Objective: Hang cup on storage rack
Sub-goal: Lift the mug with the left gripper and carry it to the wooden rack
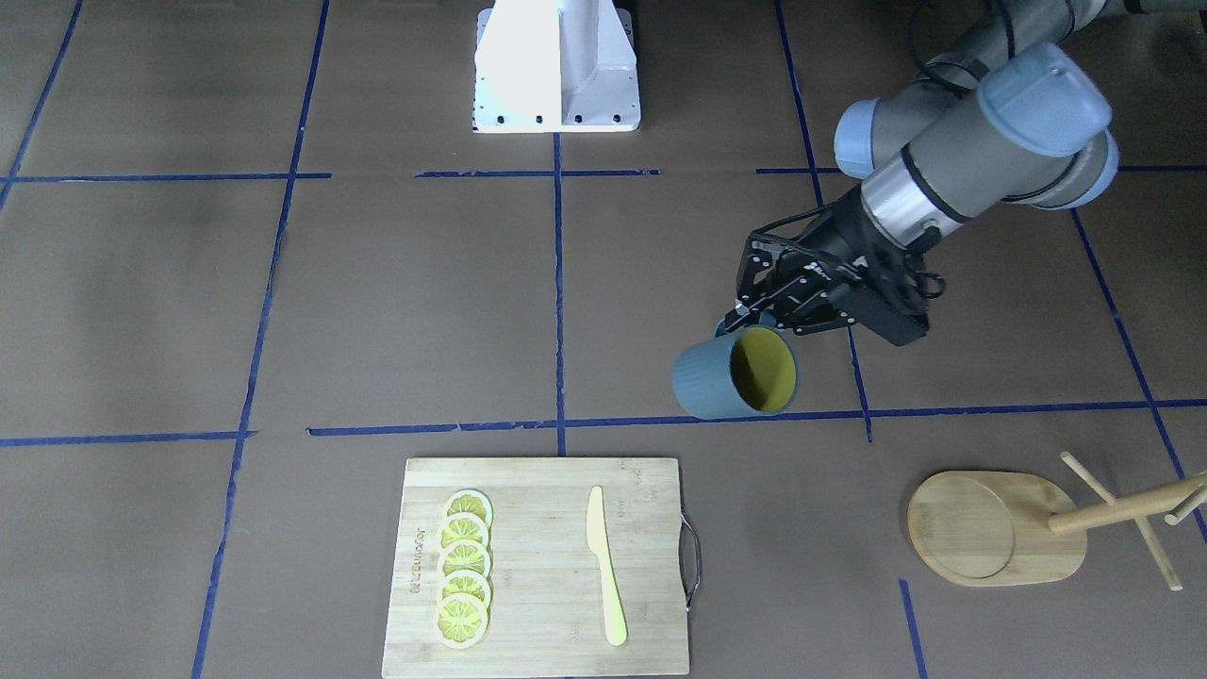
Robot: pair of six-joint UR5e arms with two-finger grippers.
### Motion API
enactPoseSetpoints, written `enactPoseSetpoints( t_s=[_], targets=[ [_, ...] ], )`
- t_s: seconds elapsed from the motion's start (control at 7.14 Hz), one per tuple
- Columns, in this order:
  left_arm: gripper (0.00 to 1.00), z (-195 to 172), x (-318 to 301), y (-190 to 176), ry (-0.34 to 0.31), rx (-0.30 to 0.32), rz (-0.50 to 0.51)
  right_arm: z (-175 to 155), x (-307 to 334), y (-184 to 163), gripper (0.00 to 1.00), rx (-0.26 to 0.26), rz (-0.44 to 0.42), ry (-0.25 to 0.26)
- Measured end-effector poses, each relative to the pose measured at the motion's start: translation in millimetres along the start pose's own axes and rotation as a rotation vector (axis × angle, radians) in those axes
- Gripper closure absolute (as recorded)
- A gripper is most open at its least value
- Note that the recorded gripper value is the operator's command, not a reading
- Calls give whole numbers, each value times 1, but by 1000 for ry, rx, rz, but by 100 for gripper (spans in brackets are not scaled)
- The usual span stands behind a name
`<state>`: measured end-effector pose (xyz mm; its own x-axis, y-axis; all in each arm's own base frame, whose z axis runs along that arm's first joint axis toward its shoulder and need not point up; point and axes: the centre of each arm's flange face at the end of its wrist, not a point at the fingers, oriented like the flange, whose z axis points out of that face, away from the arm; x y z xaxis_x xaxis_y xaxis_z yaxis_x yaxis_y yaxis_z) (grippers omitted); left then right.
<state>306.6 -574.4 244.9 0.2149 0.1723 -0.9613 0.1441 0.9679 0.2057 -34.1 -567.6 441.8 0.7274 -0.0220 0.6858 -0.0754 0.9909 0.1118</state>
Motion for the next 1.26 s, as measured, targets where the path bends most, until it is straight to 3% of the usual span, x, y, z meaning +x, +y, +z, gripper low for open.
enactPoseSetpoints(
  t_s=[0.28, 0.56, 1.26],
  targets=[
    [100, -39, -24, -15, 70, 128, -245, -2, 18, 7, 0, -3, 0, -9],
    [99, -49, -72, -11, 229, 279, -429, -7, 21, 9, 0, 4, 4, -13],
    [98, -52, -161, -11, 587, 514, -785, -14, 20, 11, 0, 25, 5, -9]
  ],
)
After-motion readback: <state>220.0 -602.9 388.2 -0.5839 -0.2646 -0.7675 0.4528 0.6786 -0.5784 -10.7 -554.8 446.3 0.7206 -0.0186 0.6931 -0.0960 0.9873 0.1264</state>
